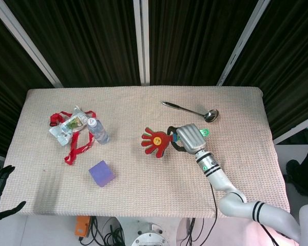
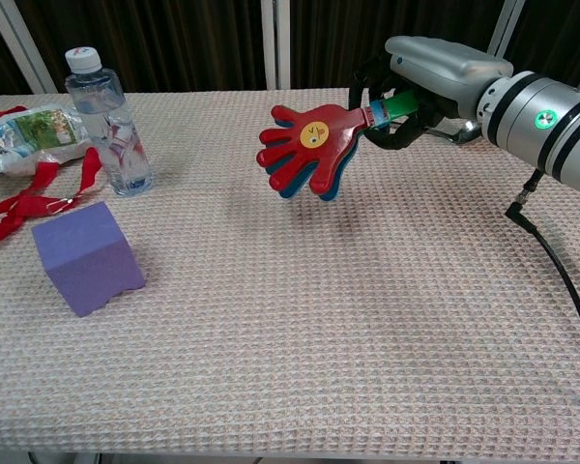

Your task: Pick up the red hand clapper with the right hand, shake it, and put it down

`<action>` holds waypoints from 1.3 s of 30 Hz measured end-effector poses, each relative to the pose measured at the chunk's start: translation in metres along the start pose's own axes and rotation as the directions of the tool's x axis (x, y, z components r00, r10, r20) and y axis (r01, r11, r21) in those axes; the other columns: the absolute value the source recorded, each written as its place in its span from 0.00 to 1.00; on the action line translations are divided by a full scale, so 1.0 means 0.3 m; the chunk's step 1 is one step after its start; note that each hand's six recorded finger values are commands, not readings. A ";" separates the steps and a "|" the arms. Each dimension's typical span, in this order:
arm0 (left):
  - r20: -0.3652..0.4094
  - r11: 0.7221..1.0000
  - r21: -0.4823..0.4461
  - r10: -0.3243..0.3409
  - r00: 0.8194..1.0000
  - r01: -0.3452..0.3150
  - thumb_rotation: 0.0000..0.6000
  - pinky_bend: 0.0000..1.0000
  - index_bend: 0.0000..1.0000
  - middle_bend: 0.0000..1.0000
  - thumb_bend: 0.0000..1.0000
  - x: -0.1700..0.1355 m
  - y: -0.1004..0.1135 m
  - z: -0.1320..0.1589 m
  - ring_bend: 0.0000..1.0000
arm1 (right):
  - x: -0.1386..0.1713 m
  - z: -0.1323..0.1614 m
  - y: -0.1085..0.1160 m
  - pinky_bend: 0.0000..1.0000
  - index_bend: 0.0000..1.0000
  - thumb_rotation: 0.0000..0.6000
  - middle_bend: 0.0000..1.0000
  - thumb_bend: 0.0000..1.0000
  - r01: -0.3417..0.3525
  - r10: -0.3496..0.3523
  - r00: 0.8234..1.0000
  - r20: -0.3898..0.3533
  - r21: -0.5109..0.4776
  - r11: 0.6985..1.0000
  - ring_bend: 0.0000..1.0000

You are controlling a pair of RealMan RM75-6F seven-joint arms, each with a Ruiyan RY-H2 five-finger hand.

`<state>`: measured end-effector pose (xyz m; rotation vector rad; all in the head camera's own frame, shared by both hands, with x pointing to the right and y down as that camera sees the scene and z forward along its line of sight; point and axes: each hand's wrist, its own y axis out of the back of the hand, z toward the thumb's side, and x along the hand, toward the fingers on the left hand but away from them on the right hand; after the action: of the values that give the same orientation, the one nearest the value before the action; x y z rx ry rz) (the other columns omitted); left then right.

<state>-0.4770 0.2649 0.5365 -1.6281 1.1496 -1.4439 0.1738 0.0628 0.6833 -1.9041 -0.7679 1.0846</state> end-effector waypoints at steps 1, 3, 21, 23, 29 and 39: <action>0.000 1.000 0.000 0.001 1.000 -0.001 1.00 0.00 0.09 0.07 0.12 0.000 0.001 0.000 0.00 | -0.001 0.003 0.002 1.00 0.91 1.00 0.75 0.41 0.001 -0.001 1.000 0.007 0.041 0.999 0.81; -0.002 1.000 -0.001 0.004 1.000 -0.004 1.00 0.00 0.09 0.07 0.12 -0.001 0.003 -0.002 0.00 | -0.001 0.007 0.004 1.00 0.91 1.00 0.75 0.41 0.002 -0.003 1.000 0.017 0.074 0.997 0.81; -0.001 1.000 -0.010 0.009 1.000 -0.009 1.00 0.00 0.09 0.07 0.12 -0.006 0.006 -0.008 0.00 | 0.008 0.027 0.095 1.00 0.92 1.00 0.75 0.42 0.077 -0.033 0.997 0.070 -0.951 0.299 0.81; 0.000 1.000 -0.010 0.009 1.000 -0.009 1.00 0.00 0.09 0.07 0.12 -0.005 0.006 -0.006 0.00 | 0.013 0.016 0.108 1.00 0.92 1.00 0.75 0.42 0.075 -0.023 0.997 0.072 -0.989 0.126 0.81; 0.001 1.000 -0.008 0.004 1.000 -0.004 1.00 0.00 0.09 0.07 0.12 -0.002 0.001 -0.003 0.00 | 0.020 0.000 0.122 1.00 0.92 1.00 0.75 0.41 0.066 -0.046 0.997 0.068 -0.997 -0.039 0.81; 0.002 1.000 -0.009 0.000 1.000 0.000 1.00 0.00 0.09 0.07 0.12 -0.004 0.002 -0.002 0.00 | 0.022 0.017 0.081 1.00 0.92 1.00 0.78 0.42 0.058 -0.079 0.997 0.013 -0.805 0.590 0.81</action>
<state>-0.4778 0.2657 0.5355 -1.6351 1.1563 -1.4393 0.1750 0.0575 0.6581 -2.5919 -1.4984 0.6778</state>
